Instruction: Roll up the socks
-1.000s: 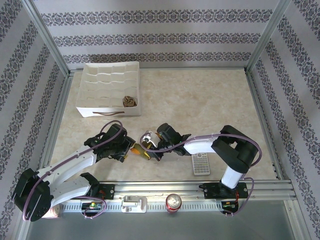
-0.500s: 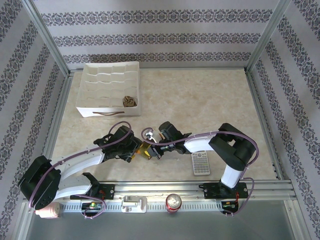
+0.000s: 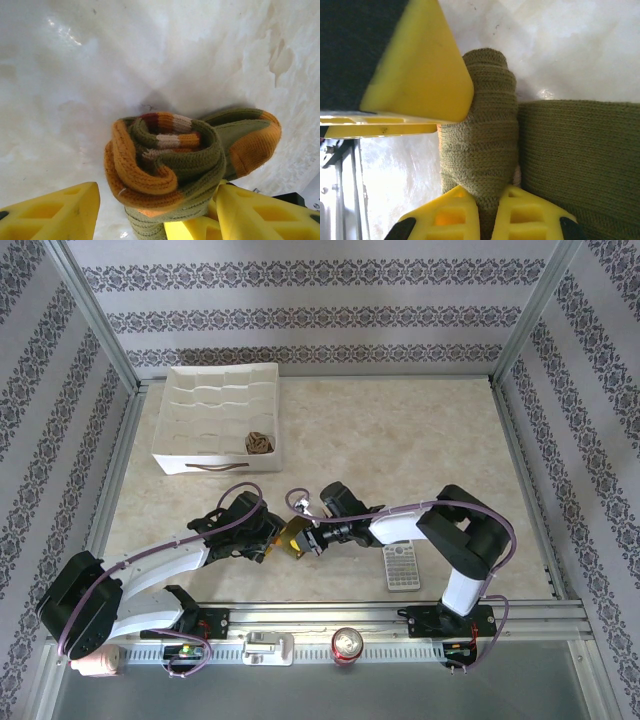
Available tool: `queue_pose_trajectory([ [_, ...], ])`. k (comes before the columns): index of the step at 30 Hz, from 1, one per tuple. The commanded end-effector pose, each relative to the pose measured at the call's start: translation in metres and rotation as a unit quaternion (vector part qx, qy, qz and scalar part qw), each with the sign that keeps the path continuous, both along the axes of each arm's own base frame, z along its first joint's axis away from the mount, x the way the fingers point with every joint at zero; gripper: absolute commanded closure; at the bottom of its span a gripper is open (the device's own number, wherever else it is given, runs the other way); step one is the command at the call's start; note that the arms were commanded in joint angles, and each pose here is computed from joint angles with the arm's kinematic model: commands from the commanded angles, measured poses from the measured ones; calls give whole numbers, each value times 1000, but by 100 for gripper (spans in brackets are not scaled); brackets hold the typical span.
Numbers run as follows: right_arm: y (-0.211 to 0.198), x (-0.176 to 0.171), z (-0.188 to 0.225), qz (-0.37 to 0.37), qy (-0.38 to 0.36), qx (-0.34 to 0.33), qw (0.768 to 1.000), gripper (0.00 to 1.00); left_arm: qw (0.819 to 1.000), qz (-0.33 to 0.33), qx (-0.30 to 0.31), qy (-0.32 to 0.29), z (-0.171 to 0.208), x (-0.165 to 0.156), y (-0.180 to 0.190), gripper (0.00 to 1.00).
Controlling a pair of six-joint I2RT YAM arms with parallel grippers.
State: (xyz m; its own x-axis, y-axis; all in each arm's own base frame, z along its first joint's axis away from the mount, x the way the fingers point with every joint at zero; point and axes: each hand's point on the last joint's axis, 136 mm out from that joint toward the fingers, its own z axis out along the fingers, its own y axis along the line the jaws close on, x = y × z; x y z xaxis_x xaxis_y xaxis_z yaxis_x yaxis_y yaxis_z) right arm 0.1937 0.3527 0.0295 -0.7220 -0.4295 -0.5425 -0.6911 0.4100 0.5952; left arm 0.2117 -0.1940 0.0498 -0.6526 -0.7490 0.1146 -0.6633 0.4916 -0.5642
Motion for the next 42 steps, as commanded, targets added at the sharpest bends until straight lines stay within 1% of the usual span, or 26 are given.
queue_pose_trajectory([
  [1,-76,-49,-88,-44,154,-172,972,100,1000,-2,4,-19,1,3,-3,38],
  [9,-90,-57,-99,-61,209,-176,960,100,1000,-12,0,-22,-5,7,-8,40],
  [13,-95,-60,-104,-69,223,-182,955,100,999,-23,-2,-24,-8,14,-17,40],
  [17,-99,-62,-108,-73,236,-187,951,100,999,-30,2,-19,-19,17,-22,41],
  [22,-101,-59,-113,-81,236,-201,947,100,999,-38,20,5,-41,13,-21,49],
  [23,-101,-58,-114,-79,233,-204,947,100,999,-41,23,12,-46,11,-21,52],
  [24,-102,-56,-115,-80,231,-209,947,100,998,-44,26,21,-50,9,-21,57],
  [25,-101,-54,-116,-78,228,-212,947,100,998,-44,29,33,-55,5,-19,65],
  [28,-97,-44,-118,-62,212,-224,949,100,996,-25,35,78,-68,-14,-8,96],
  [29,-94,-40,-117,-53,203,-224,952,100,995,-16,37,93,-71,-22,-3,100],
  [31,-87,-31,-114,-24,176,-225,958,100,990,9,54,128,-72,-42,14,100],
  [33,-75,-23,-106,21,136,-217,966,100,987,30,67,145,-66,-57,29,100],
  [36,-49,-16,-82,114,37,-194,974,100,984,59,72,155,-56,-74,42,100],
  [38,-32,-9,-60,152,-39,-171,973,100,982,82,63,156,-52,-79,43,100],
  [39,-23,-4,-46,159,-81,-155,972,95,983,89,56,152,-51,-77,41,100],
  [42,-7,11,2,142,-199,-106,964,67,980,100,53,161,-48,-73,35,100],
])
